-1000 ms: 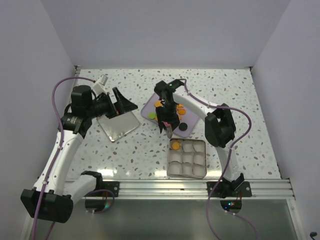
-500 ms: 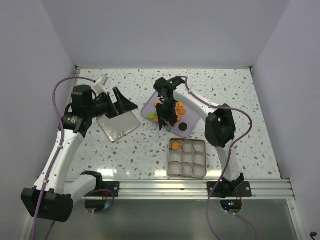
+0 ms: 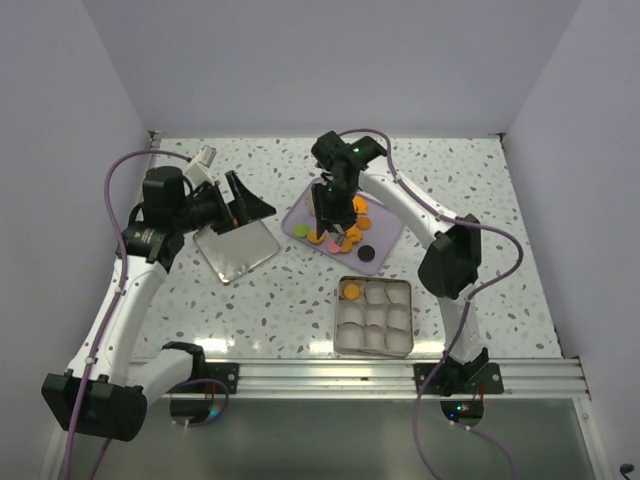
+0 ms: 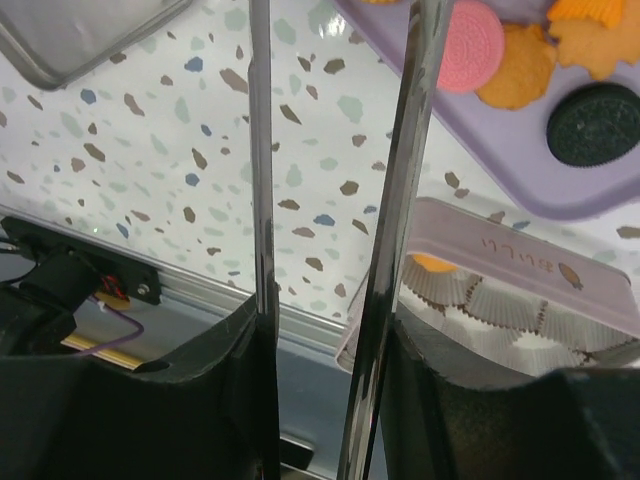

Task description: Pack the cookies

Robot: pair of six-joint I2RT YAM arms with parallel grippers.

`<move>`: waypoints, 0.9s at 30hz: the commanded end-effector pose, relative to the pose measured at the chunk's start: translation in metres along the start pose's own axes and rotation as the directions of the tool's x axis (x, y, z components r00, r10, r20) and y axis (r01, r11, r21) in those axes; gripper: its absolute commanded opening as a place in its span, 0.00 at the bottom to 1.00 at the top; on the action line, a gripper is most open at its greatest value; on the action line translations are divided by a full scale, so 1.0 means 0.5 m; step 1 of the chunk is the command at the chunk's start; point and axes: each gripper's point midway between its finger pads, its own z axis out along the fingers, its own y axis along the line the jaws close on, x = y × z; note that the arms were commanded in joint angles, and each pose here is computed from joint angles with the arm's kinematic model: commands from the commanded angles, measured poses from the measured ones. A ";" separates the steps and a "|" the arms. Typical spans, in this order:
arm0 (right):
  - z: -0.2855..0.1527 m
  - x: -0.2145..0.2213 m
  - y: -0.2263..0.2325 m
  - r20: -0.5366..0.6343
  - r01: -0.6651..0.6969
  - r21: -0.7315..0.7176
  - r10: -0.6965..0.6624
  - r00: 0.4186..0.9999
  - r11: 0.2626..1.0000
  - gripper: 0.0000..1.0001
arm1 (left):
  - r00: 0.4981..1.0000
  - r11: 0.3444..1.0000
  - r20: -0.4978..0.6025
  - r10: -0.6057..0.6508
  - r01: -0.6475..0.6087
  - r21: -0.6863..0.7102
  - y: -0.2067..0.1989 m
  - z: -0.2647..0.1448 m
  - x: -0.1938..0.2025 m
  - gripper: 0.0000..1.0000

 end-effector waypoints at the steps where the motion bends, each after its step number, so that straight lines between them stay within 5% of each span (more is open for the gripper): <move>1: -0.132 0.091 -0.048 -0.002 0.000 0.045 0.000 1.000 0.999 0.28 | 0.999 0.999 0.017 0.037 -0.037 0.014 -0.015 -0.005 -0.014 1.00; 11: -0.254 0.278 -0.127 0.034 -0.069 0.021 0.068 0.997 0.997 0.28 | 1.000 0.999 0.000 0.029 -0.029 0.014 -0.007 0.011 -0.007 1.00; 27: -0.176 0.484 -0.199 -0.148 -0.192 -0.022 0.187 0.971 0.981 0.28 | 1.000 1.000 -0.017 0.007 -0.006 0.021 -0.002 0.013 0.016 1.00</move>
